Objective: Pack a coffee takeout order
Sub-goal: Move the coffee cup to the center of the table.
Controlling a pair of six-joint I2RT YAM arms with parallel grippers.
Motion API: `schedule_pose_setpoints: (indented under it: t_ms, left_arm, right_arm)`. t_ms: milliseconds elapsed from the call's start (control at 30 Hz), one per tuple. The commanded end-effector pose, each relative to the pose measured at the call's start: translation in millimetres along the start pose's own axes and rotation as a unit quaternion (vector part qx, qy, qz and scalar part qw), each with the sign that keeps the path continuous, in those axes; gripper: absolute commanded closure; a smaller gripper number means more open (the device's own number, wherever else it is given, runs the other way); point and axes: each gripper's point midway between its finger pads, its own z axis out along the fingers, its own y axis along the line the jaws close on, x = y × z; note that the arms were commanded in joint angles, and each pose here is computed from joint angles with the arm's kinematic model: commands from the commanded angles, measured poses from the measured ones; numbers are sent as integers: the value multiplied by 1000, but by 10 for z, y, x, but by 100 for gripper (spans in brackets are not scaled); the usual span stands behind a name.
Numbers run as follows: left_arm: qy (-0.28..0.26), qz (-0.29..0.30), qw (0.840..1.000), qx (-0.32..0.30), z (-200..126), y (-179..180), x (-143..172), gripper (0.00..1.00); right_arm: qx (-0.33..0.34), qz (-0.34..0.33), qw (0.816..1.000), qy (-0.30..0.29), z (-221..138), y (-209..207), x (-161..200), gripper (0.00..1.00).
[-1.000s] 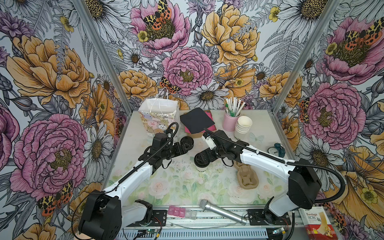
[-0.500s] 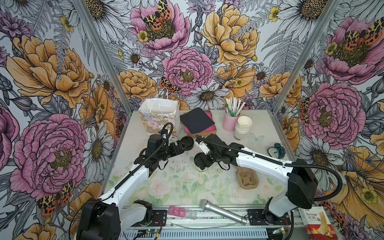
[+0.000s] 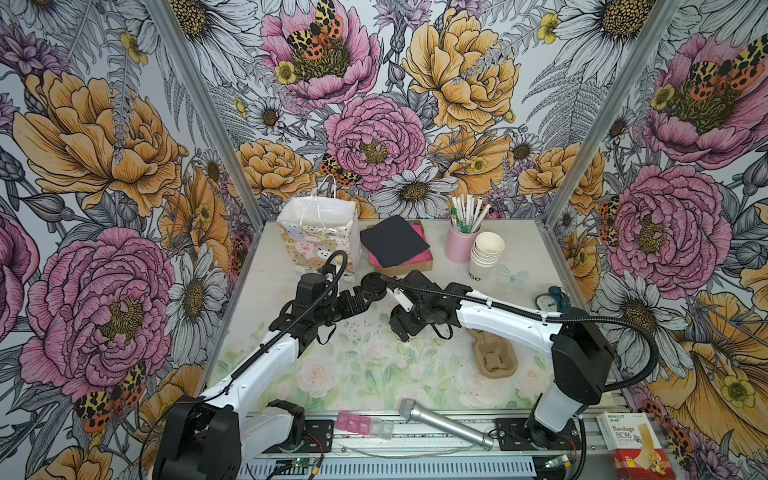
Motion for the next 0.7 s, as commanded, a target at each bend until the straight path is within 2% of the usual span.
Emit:
schedule_pose_setpoints:
  t_ms: [0,167,500,667]
  left_arm:
    - [-3,13,1000,11,-13,-24,8,6]
    - [-3,12,1000,10,-13,-7,18,6]
    - [-4,11,1000,10,-11,13,22,5]
    - [-8,12,1000,11,-29,5,11,6]
  right_arm:
    - [3,-13,1000,-5,0,37,-84,2]
    - [9,-18,1000,-4,-11,-4,-55,14]
    - [29,4,999,-13,-125,-353,-21,16]
    - [55,36,998,-9,-126,-799,6,16]
